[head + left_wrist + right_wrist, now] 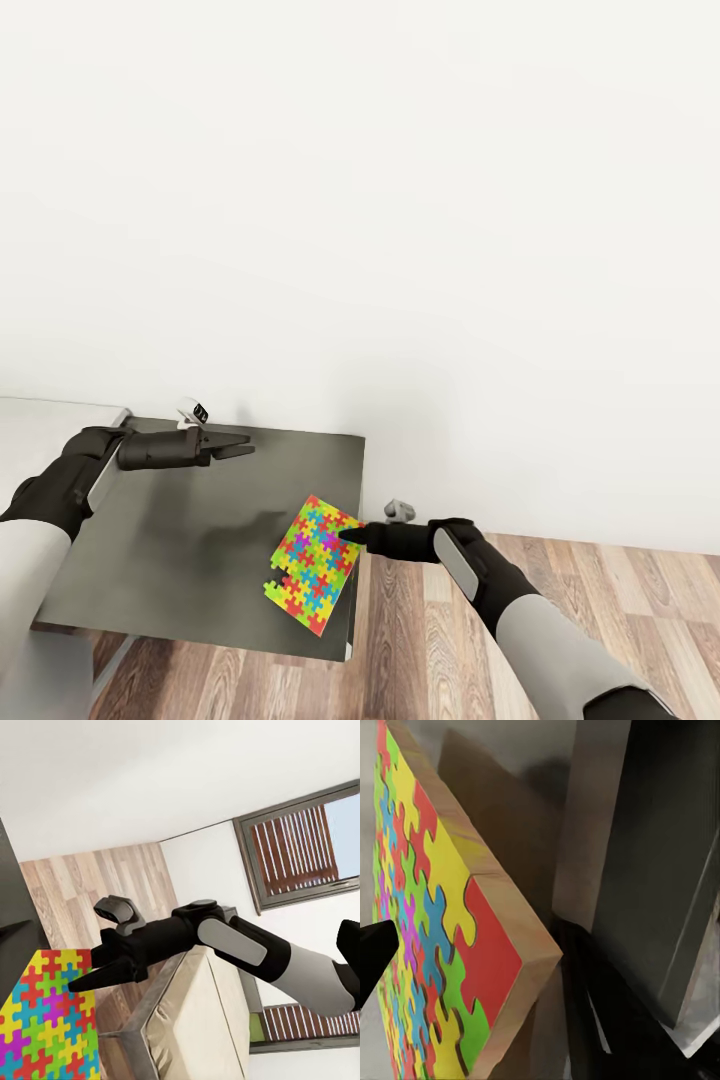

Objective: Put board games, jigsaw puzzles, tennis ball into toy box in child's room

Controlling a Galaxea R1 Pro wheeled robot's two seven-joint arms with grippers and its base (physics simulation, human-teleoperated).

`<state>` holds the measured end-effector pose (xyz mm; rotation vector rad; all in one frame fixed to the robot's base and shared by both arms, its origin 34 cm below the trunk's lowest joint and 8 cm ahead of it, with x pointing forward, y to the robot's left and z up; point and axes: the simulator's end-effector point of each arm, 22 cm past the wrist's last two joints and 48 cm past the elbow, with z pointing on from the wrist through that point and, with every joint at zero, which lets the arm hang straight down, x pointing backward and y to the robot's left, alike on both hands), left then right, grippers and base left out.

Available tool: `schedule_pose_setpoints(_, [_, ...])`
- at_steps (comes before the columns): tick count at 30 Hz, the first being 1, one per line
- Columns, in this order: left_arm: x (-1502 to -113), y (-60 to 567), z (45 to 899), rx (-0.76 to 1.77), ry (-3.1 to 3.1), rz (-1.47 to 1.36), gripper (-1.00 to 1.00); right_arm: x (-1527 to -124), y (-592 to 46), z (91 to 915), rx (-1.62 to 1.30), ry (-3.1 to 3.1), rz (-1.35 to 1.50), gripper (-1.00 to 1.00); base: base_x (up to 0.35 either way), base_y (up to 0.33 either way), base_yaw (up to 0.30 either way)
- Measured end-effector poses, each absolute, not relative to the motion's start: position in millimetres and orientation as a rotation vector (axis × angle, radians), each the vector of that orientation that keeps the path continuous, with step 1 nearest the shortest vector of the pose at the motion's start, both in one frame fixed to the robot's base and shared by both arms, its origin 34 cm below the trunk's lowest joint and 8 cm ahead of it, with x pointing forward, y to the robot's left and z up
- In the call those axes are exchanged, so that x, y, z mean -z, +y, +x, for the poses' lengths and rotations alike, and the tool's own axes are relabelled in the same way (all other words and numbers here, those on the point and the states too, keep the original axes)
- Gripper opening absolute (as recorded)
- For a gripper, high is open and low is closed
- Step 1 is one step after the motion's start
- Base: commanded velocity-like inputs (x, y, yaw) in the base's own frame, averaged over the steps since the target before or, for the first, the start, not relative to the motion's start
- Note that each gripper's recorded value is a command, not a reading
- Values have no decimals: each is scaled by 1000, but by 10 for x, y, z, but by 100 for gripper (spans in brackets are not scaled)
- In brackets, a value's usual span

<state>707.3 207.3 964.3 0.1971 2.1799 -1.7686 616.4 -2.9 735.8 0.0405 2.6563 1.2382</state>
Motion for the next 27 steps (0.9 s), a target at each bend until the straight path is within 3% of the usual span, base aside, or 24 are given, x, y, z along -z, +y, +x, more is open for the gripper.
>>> schedule_pose_setpoints(27, [-9723, 2065, 7034, 1769, 2182, 199, 100, -7464, -10, 6126, -1257, 2651, 49, -100, 0, 0, 0])
